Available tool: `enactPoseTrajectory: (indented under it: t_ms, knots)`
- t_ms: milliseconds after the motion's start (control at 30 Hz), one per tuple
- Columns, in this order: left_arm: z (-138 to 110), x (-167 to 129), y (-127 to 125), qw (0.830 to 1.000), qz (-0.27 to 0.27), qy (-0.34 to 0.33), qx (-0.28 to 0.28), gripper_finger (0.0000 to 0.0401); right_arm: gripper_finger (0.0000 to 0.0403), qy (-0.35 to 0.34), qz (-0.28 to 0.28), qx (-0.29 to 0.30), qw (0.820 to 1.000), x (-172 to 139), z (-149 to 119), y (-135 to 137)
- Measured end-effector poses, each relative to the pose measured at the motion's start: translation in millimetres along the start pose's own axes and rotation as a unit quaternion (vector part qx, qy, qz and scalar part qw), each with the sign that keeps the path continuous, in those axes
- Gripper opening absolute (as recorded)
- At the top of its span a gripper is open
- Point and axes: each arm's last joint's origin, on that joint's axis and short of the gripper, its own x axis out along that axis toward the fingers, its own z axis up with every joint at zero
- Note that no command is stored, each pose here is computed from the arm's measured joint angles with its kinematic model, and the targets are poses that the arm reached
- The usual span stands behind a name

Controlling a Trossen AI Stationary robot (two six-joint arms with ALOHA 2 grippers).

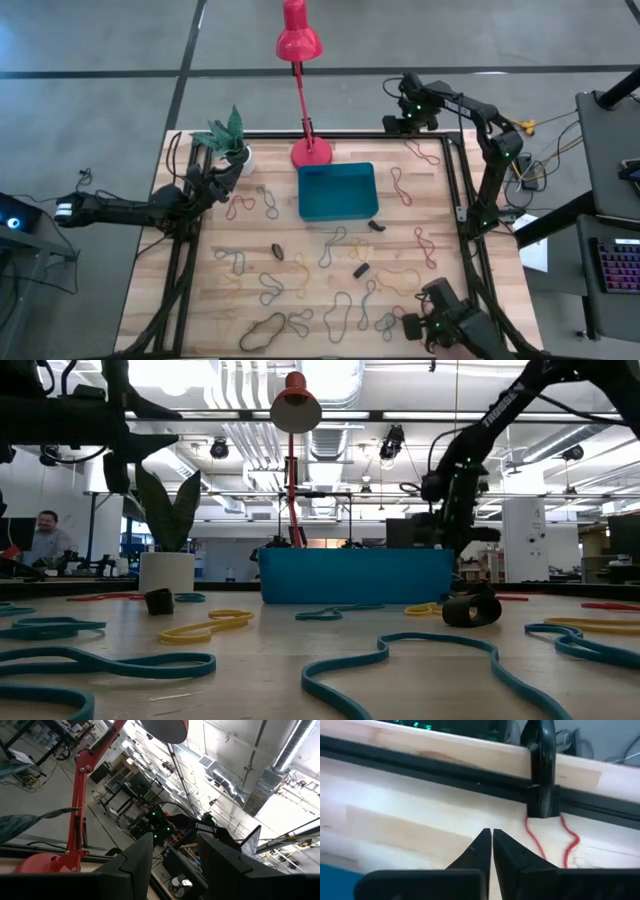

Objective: Pick and place rubber bands into bin
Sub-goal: Put the red rubber band into the blue bin

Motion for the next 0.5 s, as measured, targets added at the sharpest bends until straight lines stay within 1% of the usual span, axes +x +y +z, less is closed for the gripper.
enactPoseTrajectory:
  t_ms: [100, 167, 233, 333, 500]
  knots:
    - [-0.1, 0.0, 0.0, 1.000, -0.001, 0.001, 0.001, 0.0141, 0.0009, -0.002, -0.064, -0.004, 0.998, -2.6, -4.5, -1.6]
    - [-0.2, 0.0, -0.1, 1.000, -0.002, 0.002, 0.000, 0.0141, 0.0011, 0.012, -0.088, 0.000, 0.996, -3.6, -7.8, -5.8]
    - [-0.5, 0.0, 0.0, 1.000, -0.003, 0.004, 0.001, 0.0141, 0.0020, 0.038, -0.102, 0.004, 0.994, 0.0, -11.4, -10.7]
    - [-0.6, 0.0, 0.0, 1.000, -0.003, 0.005, 0.001, 0.0141, 0.0046, 0.062, -0.129, 0.010, 0.990, 9.6, -15.0, -17.1]
    - [-0.3, -0.1, -0.1, 1.000, -0.004, 0.004, 0.000, 0.0141, 0.0102, 0.064, -0.134, 0.028, 0.989, 20.2, -13.4, -24.8]
